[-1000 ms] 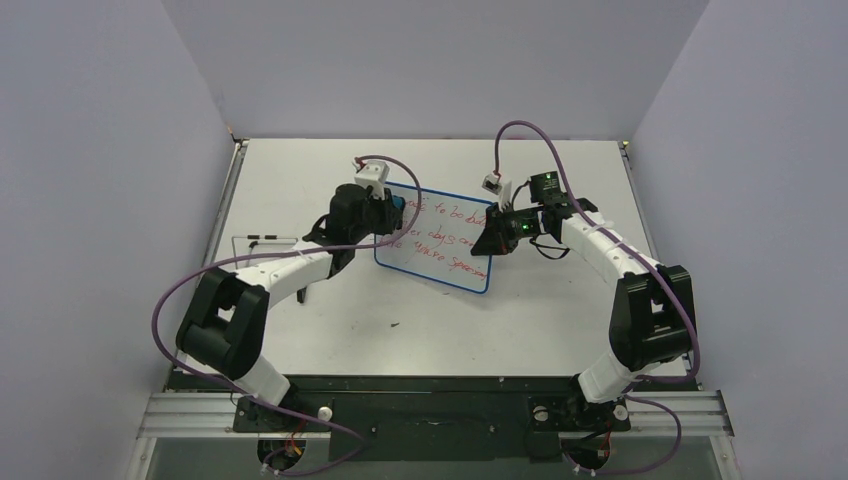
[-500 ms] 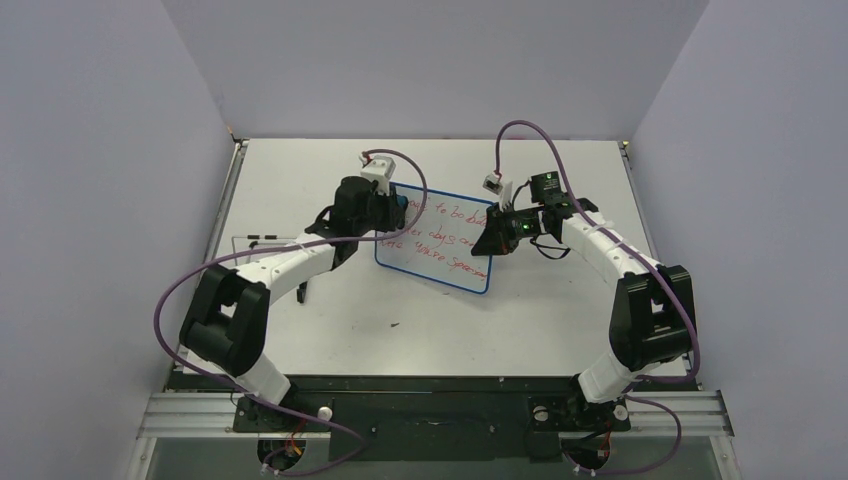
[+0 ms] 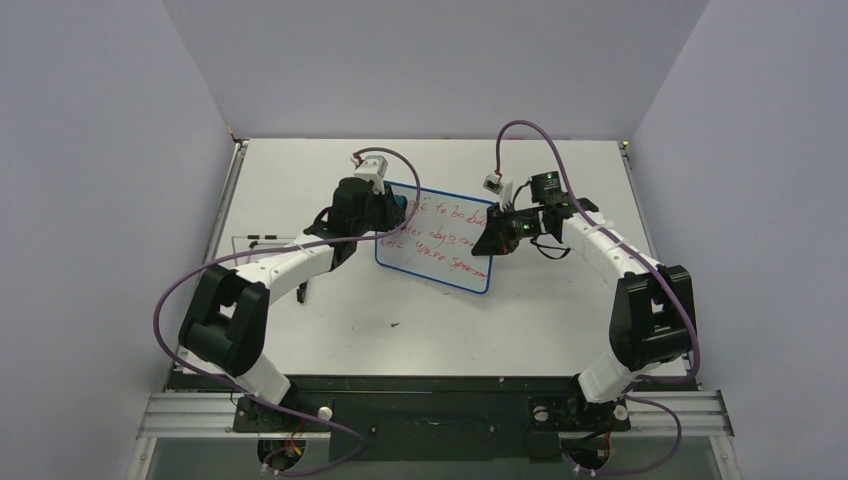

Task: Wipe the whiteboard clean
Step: Erase the whiteboard at the whiteboard stand.

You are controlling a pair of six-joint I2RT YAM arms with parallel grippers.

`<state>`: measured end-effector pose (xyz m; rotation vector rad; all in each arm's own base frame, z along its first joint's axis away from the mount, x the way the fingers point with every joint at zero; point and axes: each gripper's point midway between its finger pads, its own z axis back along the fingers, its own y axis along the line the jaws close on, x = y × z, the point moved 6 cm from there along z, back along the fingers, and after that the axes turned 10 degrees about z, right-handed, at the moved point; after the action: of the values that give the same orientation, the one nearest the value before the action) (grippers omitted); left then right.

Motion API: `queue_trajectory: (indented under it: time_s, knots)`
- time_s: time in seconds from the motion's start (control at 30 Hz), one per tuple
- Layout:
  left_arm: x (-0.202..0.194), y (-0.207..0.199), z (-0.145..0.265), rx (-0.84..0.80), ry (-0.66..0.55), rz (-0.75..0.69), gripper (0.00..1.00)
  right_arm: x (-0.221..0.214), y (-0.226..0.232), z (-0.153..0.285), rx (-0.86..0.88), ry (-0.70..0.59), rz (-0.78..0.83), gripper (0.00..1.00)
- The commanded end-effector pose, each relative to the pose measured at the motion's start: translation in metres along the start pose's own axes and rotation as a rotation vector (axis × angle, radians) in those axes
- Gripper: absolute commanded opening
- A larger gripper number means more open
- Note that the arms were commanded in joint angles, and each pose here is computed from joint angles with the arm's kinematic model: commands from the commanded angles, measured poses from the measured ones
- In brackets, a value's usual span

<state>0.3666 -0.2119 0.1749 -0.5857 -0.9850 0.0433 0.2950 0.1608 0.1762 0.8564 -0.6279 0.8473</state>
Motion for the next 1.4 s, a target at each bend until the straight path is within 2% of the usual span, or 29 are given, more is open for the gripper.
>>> queue_trajectory:
  time_s: [0.0,0.2,0.3,0.5,0.73,0.83,0.93,1.03,1.1,1.23,1.37]
  knots:
    - [0.01,0.005,-0.003,0.06,-0.025,0.058,0.0,0.007,0.017,-0.003,0.077,-0.006,0.107,0.0]
    - [-0.004,-0.033,-0.007,-0.099,0.038,-0.066,0.0,0.007,0.017,-0.003,0.076,-0.006,0.107,0.0]
    - [-0.005,-0.039,-0.005,-0.119,0.025,-0.091,0.0,0.008,0.018,-0.002,0.075,-0.008,0.109,0.0]
    - [0.011,-0.019,0.001,-0.004,-0.028,-0.019,0.0,0.008,0.017,-0.002,0.076,-0.007,0.108,0.0]
    - [0.015,-0.039,0.008,-0.135,0.039,0.038,0.0,0.008,0.017,-0.003,0.076,-0.007,0.109,0.0]
    - [0.005,-0.046,0.01,-0.128,0.061,-0.078,0.0,0.008,0.017,-0.002,0.076,-0.007,0.108,0.0]
    - [-0.009,-0.038,0.009,-0.09,0.103,-0.173,0.0,0.008,0.018,-0.003,0.078,-0.008,0.109,0.0]
    - [-0.017,-0.028,0.011,-0.065,0.095,-0.232,0.0,0.008,0.018,-0.003,0.078,-0.008,0.109,0.0]
    - [-0.014,-0.018,0.008,-0.027,0.086,-0.214,0.0,0.008,0.018,-0.003,0.078,-0.007,0.109,0.0]
    - [0.003,0.009,0.002,0.031,0.078,0.039,0.0,0.008,0.018,-0.003,0.077,-0.006,0.11,0.0]
    - [0.022,0.008,0.003,0.034,0.029,0.099,0.0,0.007,0.017,-0.003,0.076,-0.006,0.108,0.0]
